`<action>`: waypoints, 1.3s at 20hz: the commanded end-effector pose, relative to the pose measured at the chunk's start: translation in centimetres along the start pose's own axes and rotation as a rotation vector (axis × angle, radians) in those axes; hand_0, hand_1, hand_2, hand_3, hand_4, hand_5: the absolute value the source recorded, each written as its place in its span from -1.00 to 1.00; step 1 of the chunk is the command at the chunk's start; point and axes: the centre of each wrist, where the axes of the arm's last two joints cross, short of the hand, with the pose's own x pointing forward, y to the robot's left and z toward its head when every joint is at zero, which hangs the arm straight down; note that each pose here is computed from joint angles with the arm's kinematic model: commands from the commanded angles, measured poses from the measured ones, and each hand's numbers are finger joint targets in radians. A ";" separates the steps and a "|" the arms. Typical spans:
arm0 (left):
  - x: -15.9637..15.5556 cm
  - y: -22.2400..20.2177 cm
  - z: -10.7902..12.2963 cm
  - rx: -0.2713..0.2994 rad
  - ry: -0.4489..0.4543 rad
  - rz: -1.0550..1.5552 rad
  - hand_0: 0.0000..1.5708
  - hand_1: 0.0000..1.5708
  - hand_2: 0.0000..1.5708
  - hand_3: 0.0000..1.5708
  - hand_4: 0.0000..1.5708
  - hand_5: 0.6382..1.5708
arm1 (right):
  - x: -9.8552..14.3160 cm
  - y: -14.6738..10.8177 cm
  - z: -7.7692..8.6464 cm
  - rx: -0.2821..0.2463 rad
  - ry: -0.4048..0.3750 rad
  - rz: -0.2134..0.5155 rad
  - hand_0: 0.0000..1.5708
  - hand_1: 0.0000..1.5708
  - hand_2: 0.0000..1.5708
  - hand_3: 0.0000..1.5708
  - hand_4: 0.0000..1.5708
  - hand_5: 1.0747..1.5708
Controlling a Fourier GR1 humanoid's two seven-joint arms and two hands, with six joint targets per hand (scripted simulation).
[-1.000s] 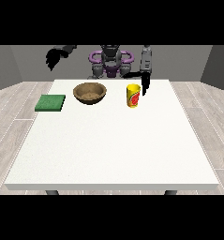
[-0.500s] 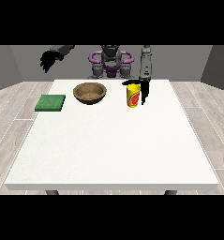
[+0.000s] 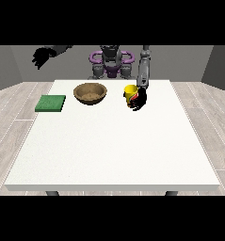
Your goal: Pick the cup and pour the ball into the bowl, then pick the bowl and place it on the pad
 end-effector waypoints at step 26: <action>7.4 -15.1 -4.8 -0.323 -0.087 -1.129 0.73 0.73 1.00 1.00 0.83 0.95 | -6.0 -9.7 4.1 -0.143 0.316 -0.043 -1.00 -1.00 -1.00 -1.00 -0.13 0.95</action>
